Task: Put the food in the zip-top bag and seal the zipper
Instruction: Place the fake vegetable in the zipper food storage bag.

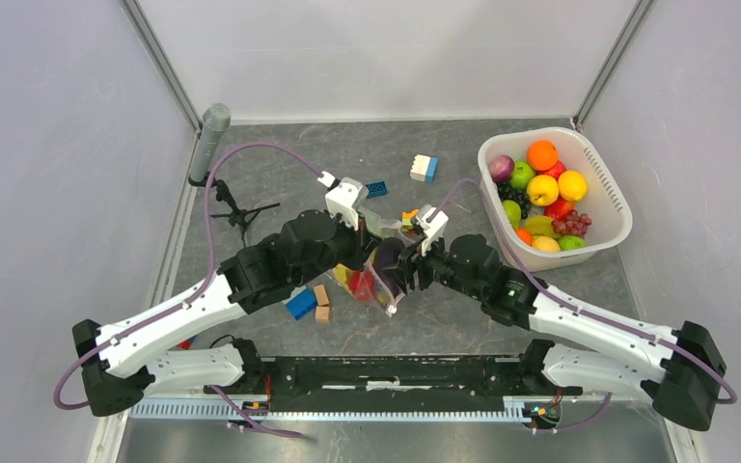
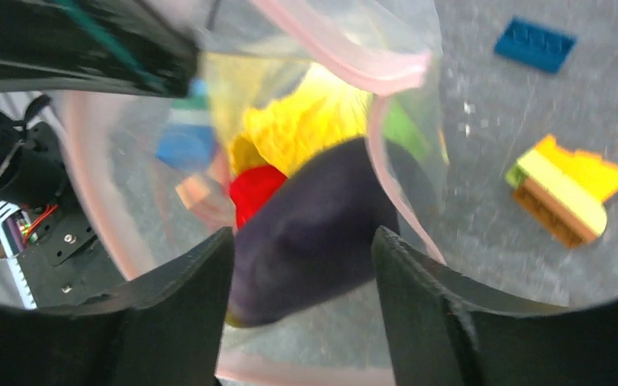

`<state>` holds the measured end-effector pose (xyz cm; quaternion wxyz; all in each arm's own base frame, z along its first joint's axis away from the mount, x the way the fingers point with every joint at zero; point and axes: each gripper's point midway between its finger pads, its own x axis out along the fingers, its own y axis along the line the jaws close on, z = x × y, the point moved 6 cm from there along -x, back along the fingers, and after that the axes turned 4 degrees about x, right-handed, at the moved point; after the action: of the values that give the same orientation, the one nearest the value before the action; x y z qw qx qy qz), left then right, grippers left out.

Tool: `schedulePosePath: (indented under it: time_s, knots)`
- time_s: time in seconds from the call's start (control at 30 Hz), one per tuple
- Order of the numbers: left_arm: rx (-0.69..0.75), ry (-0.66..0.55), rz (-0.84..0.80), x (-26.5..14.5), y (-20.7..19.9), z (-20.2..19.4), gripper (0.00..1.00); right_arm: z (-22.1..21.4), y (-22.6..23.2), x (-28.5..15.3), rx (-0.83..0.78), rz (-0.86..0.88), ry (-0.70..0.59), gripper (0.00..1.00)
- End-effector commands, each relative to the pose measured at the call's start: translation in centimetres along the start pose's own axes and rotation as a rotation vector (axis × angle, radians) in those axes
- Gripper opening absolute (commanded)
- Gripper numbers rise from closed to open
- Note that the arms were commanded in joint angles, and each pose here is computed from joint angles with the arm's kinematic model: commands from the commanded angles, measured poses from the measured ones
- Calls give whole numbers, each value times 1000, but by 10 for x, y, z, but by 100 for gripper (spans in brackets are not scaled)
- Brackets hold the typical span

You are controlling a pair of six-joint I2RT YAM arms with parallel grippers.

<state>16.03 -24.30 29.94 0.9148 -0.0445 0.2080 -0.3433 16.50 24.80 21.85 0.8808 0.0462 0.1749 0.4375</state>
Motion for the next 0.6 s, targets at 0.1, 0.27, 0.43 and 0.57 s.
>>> schedulePosePath:
  time_s: [0.1, 0.27, 0.43, 0.57]
  knots:
    - [-49, -57, -49, 8, -11, 12, 2, -20, -21, 2, 220, -234, 6, 85]
    - [-51, -51, -57, 10, -12, 10, 2, -26, -15, 13, 292, -178, -30, 94]
    - [-56, -41, -69, 10, -13, 6, 2, -31, 0, 31, 268, -45, 14, 83]
    - [-54, -33, -68, 9, -12, 4, 2, -26, 1, 35, 254, -40, 12, 76]
